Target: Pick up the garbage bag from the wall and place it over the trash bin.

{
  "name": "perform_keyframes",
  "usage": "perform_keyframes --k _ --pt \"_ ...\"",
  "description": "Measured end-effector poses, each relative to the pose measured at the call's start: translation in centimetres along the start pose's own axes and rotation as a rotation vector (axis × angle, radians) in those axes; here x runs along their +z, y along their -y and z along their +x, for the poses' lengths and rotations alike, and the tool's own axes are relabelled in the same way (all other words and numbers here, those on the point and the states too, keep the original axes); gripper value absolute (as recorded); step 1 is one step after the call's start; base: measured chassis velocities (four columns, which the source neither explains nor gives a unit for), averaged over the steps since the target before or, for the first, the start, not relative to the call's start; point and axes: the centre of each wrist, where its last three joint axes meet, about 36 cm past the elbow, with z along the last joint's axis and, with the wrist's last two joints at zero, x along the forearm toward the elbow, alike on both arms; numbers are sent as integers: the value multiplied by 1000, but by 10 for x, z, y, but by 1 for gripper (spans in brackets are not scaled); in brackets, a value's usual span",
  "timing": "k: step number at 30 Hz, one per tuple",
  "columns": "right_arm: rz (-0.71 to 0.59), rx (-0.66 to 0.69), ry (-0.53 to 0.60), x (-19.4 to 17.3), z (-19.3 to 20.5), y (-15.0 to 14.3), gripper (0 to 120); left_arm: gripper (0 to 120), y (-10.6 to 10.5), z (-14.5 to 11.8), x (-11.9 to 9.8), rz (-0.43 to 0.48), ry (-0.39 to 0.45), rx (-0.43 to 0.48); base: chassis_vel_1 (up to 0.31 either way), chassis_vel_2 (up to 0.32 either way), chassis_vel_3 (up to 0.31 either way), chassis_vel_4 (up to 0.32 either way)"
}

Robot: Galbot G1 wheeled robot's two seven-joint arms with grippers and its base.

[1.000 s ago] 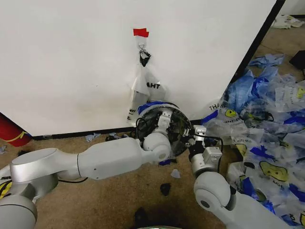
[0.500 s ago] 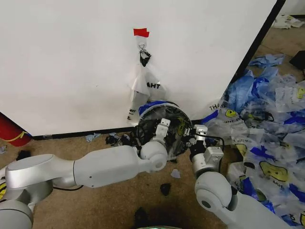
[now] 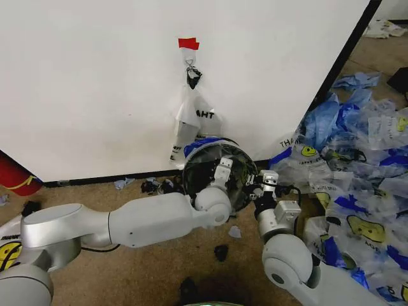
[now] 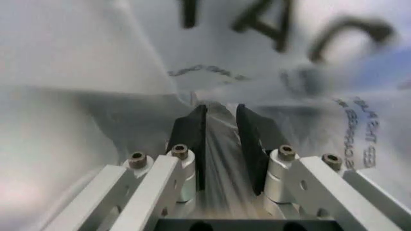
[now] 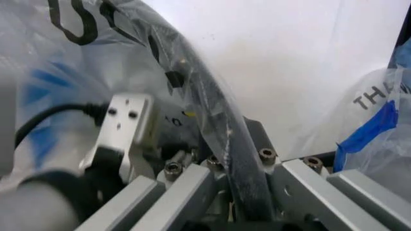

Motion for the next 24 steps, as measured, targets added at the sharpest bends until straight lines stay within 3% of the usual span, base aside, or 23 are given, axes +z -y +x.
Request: perform_keyframes --k 8,16,22,24 --pt "-8 -3 2 1 0 -2 0 20 -8 -3 -6 -4 13 -14 0 0 0 0" --pt "-1 -2 5 0 -2 0 0 19 3 17 21 -12 -39 17 0 0 0 0" --pt "1 0 6 0 -1 1 0 0 10 21 27 -22 -50 31 0 0 0 0" --pt "1 2 6 0 -1 2 0 0 11 19 27 -23 -48 29 0 0 0 0"
